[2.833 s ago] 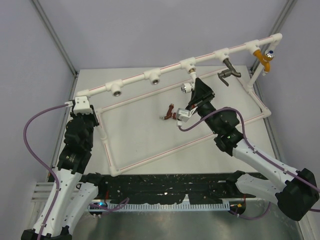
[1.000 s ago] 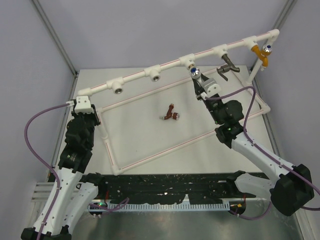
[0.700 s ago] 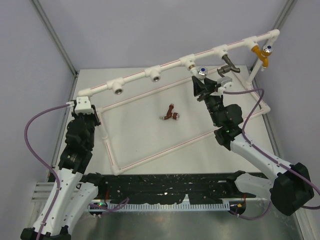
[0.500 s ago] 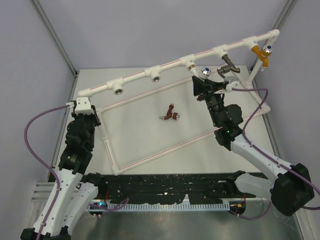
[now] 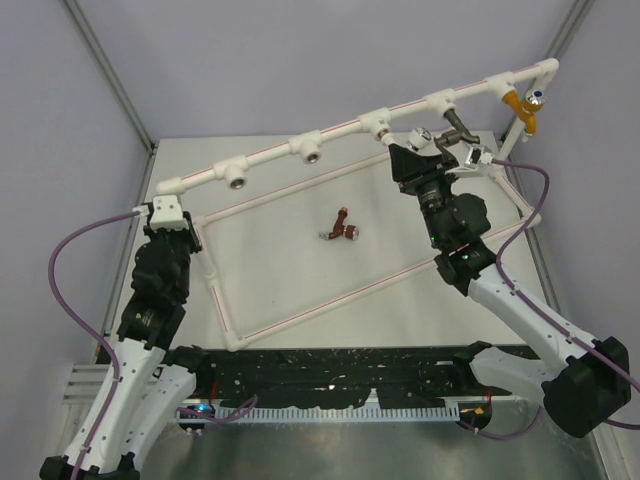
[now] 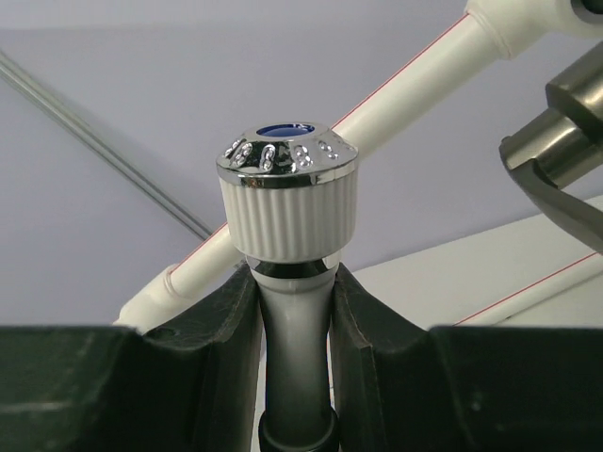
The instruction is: Install the water faucets
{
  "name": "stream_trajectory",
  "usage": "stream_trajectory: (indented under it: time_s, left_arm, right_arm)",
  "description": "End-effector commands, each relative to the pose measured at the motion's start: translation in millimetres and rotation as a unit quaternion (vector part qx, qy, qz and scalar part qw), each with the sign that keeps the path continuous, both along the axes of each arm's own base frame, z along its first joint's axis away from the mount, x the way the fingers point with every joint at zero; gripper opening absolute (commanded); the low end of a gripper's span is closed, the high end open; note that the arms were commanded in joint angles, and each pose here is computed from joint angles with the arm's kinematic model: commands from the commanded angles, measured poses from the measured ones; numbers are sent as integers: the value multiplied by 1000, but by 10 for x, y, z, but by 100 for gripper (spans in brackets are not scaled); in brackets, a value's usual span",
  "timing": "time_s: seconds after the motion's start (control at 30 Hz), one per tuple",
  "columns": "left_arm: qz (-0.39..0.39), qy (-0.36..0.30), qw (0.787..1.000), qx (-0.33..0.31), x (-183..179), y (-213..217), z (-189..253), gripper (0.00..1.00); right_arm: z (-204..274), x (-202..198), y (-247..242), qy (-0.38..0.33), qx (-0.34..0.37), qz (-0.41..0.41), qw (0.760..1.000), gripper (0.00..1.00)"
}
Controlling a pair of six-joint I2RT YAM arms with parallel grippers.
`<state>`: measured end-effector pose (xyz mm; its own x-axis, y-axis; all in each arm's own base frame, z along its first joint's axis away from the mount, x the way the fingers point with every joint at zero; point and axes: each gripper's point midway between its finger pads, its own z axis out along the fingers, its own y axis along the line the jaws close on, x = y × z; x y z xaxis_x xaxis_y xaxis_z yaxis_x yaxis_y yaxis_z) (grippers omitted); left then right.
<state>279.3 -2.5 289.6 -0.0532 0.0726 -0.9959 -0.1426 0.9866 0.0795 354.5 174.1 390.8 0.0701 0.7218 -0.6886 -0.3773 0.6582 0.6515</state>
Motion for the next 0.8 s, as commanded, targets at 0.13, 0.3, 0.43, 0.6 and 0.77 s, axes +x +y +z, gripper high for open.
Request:
stream_trajectory:
  time_s: [0.13, 0.3, 0.43, 0.6, 0.77]
  left_arm:
    - [-49, 75, 995, 53, -83, -139, -412, 0]
    - [-51, 74, 994, 54, -90, -147, -415, 0]
    - [-50, 68, 995, 43, -100, -155, -384, 23]
    - [-34, 48, 998, 11, -117, -125, -313, 74]
    - [-1, -10, 999, -40, -101, -41, -186, 84]
  right_arm:
    - [-145, 23, 260, 72, 80, 49, 993, 5]
    - [-163, 4, 262, 32, 39, 40, 998, 6]
    - [-103, -39, 194, -2, -2, 23, 1000, 5]
    - [-3, -66, 180, -29, -24, 18, 999, 5]
    - [72, -100, 209, -59, -38, 25, 997, 5]
